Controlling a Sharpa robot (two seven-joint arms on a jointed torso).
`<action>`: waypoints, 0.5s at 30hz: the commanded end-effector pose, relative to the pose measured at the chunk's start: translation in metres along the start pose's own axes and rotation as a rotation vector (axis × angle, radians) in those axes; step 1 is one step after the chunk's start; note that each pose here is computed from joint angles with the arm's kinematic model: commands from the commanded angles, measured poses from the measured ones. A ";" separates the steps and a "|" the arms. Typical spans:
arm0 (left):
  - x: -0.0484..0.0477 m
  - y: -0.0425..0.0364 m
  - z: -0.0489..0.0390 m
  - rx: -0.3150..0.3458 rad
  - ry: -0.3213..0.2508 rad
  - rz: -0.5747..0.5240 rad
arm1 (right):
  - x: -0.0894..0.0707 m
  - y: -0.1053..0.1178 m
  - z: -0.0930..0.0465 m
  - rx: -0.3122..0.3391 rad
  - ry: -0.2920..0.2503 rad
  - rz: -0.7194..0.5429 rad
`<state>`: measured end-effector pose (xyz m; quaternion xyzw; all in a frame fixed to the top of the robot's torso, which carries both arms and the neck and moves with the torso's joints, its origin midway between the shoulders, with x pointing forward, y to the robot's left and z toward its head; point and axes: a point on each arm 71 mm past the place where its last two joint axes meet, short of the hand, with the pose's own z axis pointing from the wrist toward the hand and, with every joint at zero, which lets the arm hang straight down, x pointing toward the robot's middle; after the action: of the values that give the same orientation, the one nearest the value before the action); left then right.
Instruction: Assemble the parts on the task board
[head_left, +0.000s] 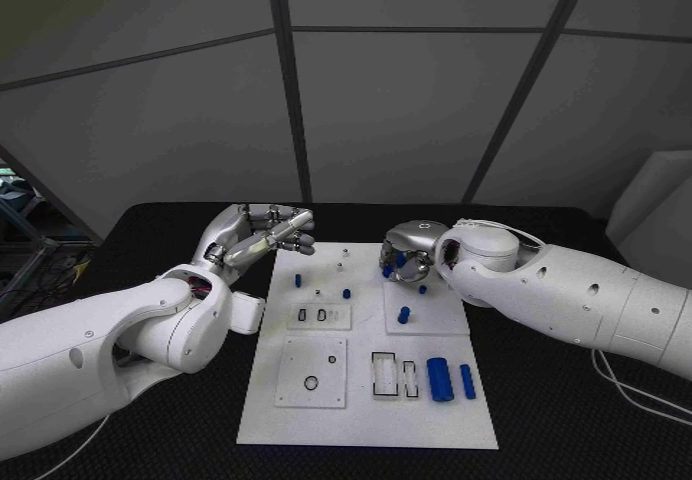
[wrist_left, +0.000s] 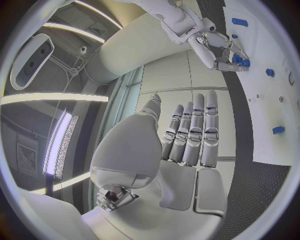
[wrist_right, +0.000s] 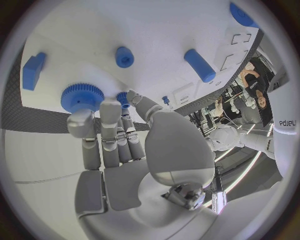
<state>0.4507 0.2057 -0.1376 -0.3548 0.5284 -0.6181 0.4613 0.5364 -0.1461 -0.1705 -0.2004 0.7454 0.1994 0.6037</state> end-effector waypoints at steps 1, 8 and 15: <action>-0.0009 -0.0013 0.0001 0.014 0.002 0.000 | 0.000 0.000 0.001 0.003 0.010 -0.012; -0.0016 -0.0012 0.0001 0.014 0.001 -0.001 | -0.002 0.001 0.001 -0.007 -0.018 -0.010; -0.0026 -0.0009 0.0000 0.010 0.001 0.000 | -0.007 0.002 -0.001 -0.010 -0.096 -0.002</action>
<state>0.4515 0.2084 -0.1379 -0.3565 0.5279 -0.6162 0.4633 0.5359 -0.1447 -0.1694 -0.1998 0.7368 0.2032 0.6132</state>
